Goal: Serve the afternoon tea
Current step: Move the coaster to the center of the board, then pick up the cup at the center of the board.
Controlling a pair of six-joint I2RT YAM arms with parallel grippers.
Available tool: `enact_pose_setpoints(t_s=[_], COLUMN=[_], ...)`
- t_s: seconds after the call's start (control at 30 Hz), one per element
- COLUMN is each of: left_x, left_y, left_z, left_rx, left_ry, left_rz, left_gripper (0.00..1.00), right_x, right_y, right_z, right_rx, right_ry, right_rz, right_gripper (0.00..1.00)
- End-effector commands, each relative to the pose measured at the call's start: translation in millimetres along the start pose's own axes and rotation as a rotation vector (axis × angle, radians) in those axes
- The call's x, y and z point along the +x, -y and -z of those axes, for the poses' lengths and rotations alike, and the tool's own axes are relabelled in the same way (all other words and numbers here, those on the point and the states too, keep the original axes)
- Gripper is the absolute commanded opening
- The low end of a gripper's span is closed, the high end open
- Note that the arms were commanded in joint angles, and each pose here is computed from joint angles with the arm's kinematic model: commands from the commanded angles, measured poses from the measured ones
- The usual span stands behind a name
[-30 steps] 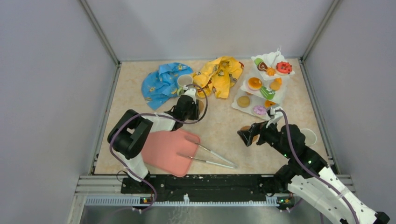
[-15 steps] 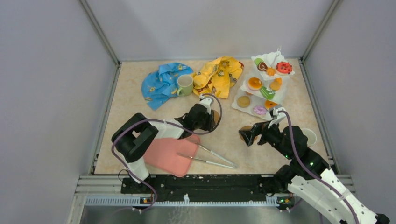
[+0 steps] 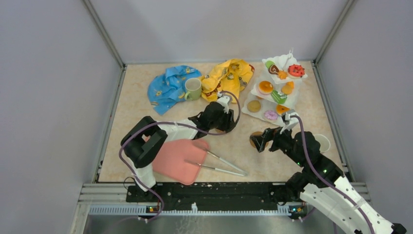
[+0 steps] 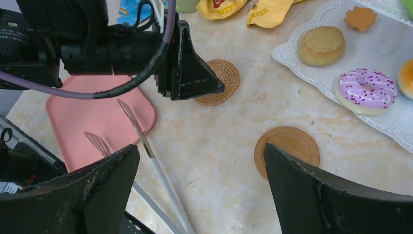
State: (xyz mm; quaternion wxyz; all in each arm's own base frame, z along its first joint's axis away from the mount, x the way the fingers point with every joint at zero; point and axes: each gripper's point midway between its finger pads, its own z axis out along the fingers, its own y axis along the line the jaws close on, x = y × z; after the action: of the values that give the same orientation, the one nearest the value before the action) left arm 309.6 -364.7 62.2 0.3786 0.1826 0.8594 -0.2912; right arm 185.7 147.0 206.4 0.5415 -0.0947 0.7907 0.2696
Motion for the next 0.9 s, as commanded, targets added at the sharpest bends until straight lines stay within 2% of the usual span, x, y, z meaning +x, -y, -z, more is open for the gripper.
enact_pose_setpoints(t_s=[0.0,0.1,0.2,0.4,0.43,0.6,0.77,0.87], left_x=[-43,-80,-118,-161,-167,-183,-186,-185], left_y=[15,10,2,-37,-51,-97,-135,-150], left_z=[12,38,67,112,118,132,133,129], left_rx=[0.017,-0.07,-0.174,-0.371,-0.4,-0.399,-0.403,-0.338], left_ry=[0.083,0.169,0.256,0.312,0.317,0.299,0.245,0.22], left_rz=[-0.018,-0.017,-0.045,-0.118,-0.106,-0.056,-0.117,-0.139], left_gripper=[0.54,0.62,0.79,0.9,0.98,0.96,0.9,0.85], right_x=[-23,-23,-22,-22,-22,-23,-22,-21], right_y=[-3,5,8,6,6,5,5,5], right_z=[6,7,6,5,5,5,5,4], right_rx=[0.008,0.06,0.075,0.059,0.058,0.052,0.05,0.049], right_ry=[0.064,0.069,0.07,0.076,0.077,0.085,0.083,0.083], right_rz=[-0.02,-0.059,-0.07,-0.062,-0.061,-0.058,-0.057,-0.057], right_gripper=[0.99,0.99,0.99,0.99,0.99,0.99,0.99,0.99])
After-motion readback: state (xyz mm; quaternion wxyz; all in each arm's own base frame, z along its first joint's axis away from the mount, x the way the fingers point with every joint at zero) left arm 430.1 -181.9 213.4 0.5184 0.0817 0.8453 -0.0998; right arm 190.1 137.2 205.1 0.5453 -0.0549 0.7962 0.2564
